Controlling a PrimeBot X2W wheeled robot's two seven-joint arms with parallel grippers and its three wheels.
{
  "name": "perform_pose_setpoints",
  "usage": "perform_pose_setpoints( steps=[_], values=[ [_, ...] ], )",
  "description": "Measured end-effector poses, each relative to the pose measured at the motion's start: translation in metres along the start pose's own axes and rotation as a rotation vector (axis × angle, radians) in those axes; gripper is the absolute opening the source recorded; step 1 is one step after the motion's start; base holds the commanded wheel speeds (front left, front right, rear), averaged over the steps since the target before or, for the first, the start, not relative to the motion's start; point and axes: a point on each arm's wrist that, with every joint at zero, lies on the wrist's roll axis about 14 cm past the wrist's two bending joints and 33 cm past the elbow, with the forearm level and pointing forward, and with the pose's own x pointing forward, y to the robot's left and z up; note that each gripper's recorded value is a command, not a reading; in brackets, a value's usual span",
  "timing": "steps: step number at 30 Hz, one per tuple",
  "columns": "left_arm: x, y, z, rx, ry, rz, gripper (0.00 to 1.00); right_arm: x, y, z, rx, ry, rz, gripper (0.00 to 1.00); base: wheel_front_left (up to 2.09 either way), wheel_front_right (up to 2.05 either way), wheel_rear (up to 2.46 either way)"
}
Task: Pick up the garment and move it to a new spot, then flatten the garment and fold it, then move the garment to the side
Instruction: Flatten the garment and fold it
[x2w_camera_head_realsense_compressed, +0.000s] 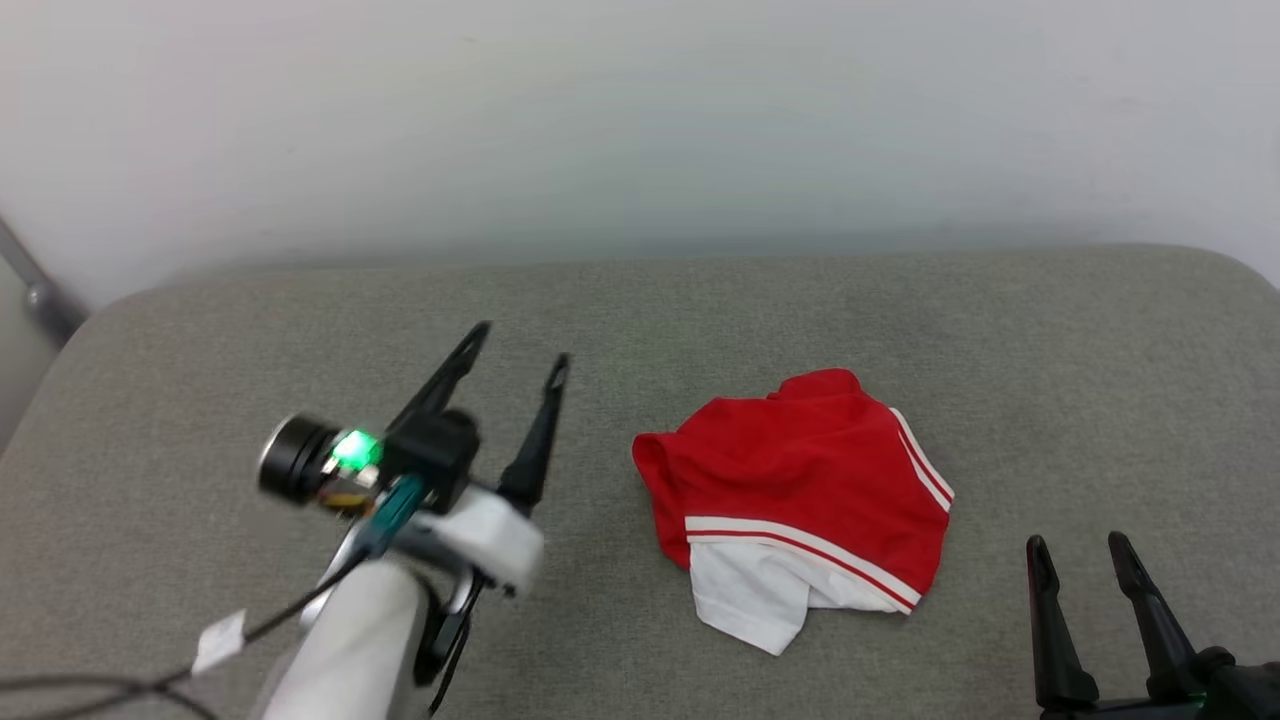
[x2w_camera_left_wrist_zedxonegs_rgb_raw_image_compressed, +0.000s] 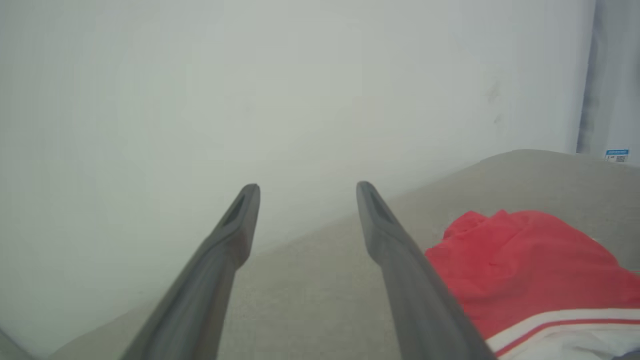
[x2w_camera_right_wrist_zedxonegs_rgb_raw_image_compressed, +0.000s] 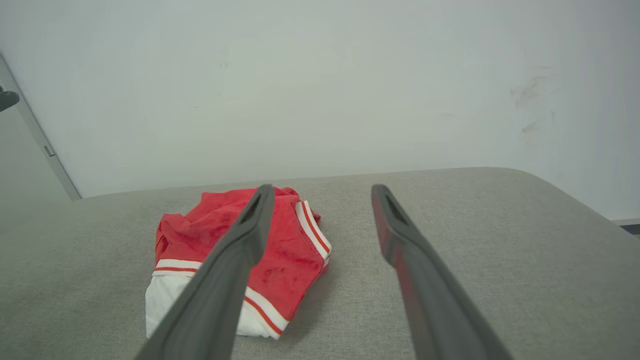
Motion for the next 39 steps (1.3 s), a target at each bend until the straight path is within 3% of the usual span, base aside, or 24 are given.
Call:
perform_pose_setpoints(
  steps=[6, 10, 20, 29, 39],
  values=[
    [0.043, -0.055, 0.012, 0.042, 0.082, -0.236, 1.00, -0.001, -0.006, -0.003, -0.004, 0.010, -0.023, 1.00, 0.00, 0.00, 0.00],
    [0.053, -0.102, -0.001, 0.052, 0.218, -0.446, 1.00, 0.007, -0.011, -0.001, -0.008, 0.004, -0.036, 1.00, 0.00, 0.00, 0.00],
    [0.005, -0.173, -0.082, 0.171, 0.719, -0.924, 1.00, 0.024, -0.027, -0.008, -0.007, 0.020, -0.088, 1.00, 0.00, 0.00, 0.00],
    [-0.027, -0.184, -0.133, 0.250, 0.990, -1.112, 1.00, 0.035, -0.050, -0.020, -0.011, 0.052, -0.156, 1.00, 0.00, 0.00, 0.00],
    [-0.047, -0.190, -0.173, 0.273, 1.108, -1.211, 1.00, 0.044, -0.069, -0.037, -0.032, 0.099, -0.207, 1.00, 0.00, 0.00, 0.00]
  ],
)
